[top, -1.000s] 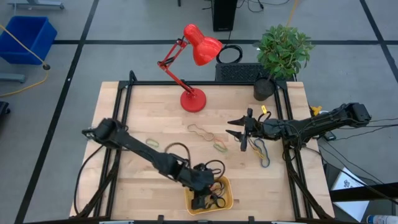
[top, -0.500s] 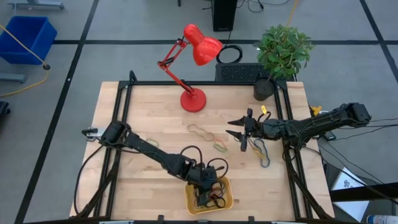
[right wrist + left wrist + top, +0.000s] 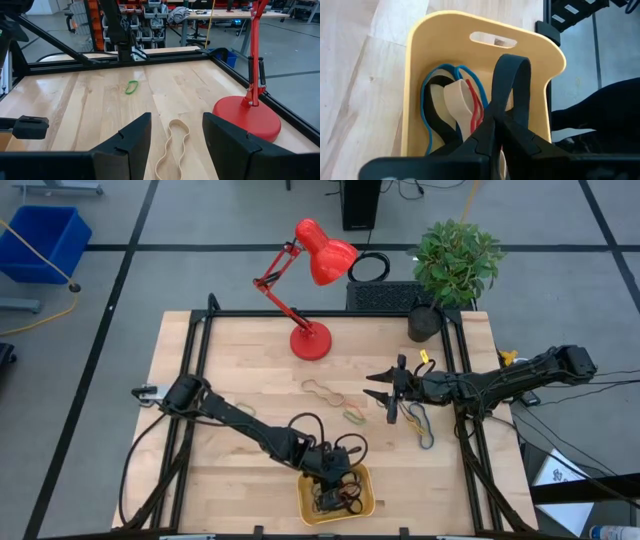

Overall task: Pick and place rubber bands into bin
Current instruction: Put the black rubber band into the yellow bin, then put the green rubber band into the yellow bin

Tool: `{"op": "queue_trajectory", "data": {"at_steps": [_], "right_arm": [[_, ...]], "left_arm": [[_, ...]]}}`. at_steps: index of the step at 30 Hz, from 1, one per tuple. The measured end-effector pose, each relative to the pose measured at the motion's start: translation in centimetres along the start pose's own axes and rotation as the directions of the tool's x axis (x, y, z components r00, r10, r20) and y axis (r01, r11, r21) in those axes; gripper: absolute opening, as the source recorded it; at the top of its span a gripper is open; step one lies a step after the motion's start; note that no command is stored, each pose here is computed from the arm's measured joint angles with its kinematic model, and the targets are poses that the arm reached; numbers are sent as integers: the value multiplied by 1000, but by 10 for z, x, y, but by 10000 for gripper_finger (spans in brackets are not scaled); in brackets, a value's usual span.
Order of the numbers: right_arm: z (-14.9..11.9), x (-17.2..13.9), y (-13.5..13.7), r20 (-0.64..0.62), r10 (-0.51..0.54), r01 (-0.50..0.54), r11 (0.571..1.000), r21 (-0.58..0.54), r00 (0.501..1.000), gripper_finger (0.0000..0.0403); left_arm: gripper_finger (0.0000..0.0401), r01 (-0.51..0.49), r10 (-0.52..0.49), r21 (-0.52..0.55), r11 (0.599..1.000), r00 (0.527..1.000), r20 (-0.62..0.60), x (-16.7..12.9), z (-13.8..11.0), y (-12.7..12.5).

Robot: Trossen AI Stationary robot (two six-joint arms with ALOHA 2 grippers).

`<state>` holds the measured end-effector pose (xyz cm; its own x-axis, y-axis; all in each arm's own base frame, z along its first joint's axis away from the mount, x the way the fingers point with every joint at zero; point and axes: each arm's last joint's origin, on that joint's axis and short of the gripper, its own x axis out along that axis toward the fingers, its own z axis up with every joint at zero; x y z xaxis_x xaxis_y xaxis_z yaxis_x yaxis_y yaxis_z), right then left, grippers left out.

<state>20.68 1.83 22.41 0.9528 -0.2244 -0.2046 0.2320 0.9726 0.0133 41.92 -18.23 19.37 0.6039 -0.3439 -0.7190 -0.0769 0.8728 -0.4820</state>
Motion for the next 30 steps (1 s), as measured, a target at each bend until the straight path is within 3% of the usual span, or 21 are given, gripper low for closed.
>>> {"op": "queue_trajectory", "data": {"at_steps": [4,9,16,24,30], "right_arm": [[0,0,0,0,0,0,1000,0,1000,172],[0,0,0,0,0,0,1000,0,1000,174],[0,0,0,1,0,0,1000,1,1000,173],[3,0,0,32,5,-5,1000,21,999,172],[4,-1,1,44,6,-11,995,103,999,174]], "left_arm": [[44,-18,18,7,1000,1000,12,0,0,1],[98,-33,33,10,999,999,16,0,0,2],[163,103,-99,46,994,992,-78,-11,9,6],[179,88,-91,164,982,996,12,-63,30,2],[180,73,-95,240,968,992,80,-138,45,-1]]}}
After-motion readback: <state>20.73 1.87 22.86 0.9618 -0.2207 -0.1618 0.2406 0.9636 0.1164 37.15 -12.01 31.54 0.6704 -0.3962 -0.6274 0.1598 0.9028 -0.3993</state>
